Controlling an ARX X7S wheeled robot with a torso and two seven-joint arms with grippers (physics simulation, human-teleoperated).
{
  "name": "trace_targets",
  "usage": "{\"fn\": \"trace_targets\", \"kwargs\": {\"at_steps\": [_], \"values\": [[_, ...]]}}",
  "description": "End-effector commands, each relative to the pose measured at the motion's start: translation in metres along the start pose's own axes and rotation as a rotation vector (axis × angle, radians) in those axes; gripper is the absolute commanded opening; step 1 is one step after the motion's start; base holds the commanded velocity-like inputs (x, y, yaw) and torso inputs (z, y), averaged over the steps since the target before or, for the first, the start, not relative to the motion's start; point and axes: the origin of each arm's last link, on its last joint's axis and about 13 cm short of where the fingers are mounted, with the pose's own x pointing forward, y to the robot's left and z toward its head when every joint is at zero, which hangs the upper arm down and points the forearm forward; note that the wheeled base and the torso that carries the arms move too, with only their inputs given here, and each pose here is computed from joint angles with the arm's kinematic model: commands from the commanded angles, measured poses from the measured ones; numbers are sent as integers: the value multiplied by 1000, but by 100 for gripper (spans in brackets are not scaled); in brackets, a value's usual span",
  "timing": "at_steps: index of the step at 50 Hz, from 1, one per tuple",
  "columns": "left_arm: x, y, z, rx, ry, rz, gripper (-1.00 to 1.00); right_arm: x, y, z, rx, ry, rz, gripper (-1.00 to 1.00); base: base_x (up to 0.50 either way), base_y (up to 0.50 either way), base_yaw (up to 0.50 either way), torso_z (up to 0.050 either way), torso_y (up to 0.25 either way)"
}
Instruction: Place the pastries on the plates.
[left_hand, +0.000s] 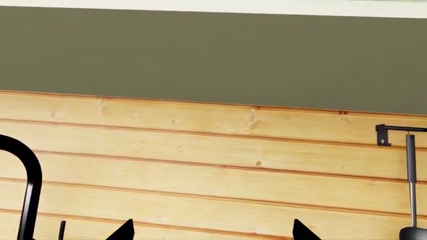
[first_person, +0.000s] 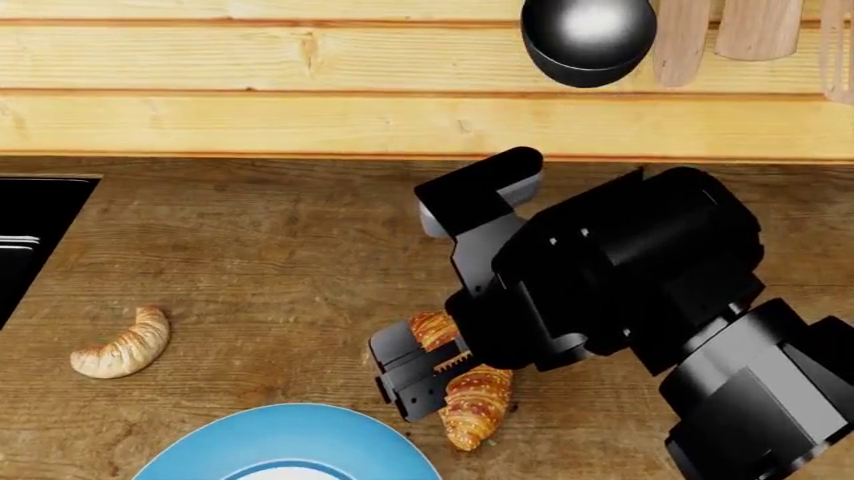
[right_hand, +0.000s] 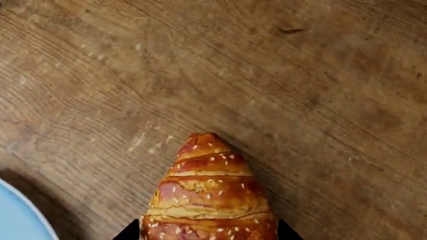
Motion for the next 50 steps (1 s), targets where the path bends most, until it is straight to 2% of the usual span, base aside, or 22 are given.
{"fn": "trace_targets", "kwargs": {"at_steps": [1, 15, 25, 31, 38, 42, 50], "values": [[0, 0, 0, 0, 2, 2, 100, 10, 2, -11, -1, 50, 0, -100, 0, 0, 0, 0, 0], [0, 1, -1, 1, 3, 1, 100, -1, -2, -3, -3, 12, -21, -100, 0, 0, 0, 0, 0], [2, 2, 0, 0, -4, 3, 100, -65, -16, 30, -44, -135, -115, -100, 0, 0, 0, 0, 0], [4, 0, -1, -3, -13, 2, 100, -87, -21, 40, -48, -182, -148, -100, 0, 0, 0, 0, 0], [10, 0, -1, -4, -35, 9, 100, -127, -1, 46, -142, -253, -128, -100, 0, 0, 0, 0, 0], [14, 0, 4, -2, -56, 5, 100, -148, 20, 40, -230, -294, -82, -100, 0, 0, 0, 0, 0], [19, 0, 3, 6, -68, 13, 100, -166, 51, 34, -345, -331, -18, -100, 0, 0, 0, 0, 0]]}}
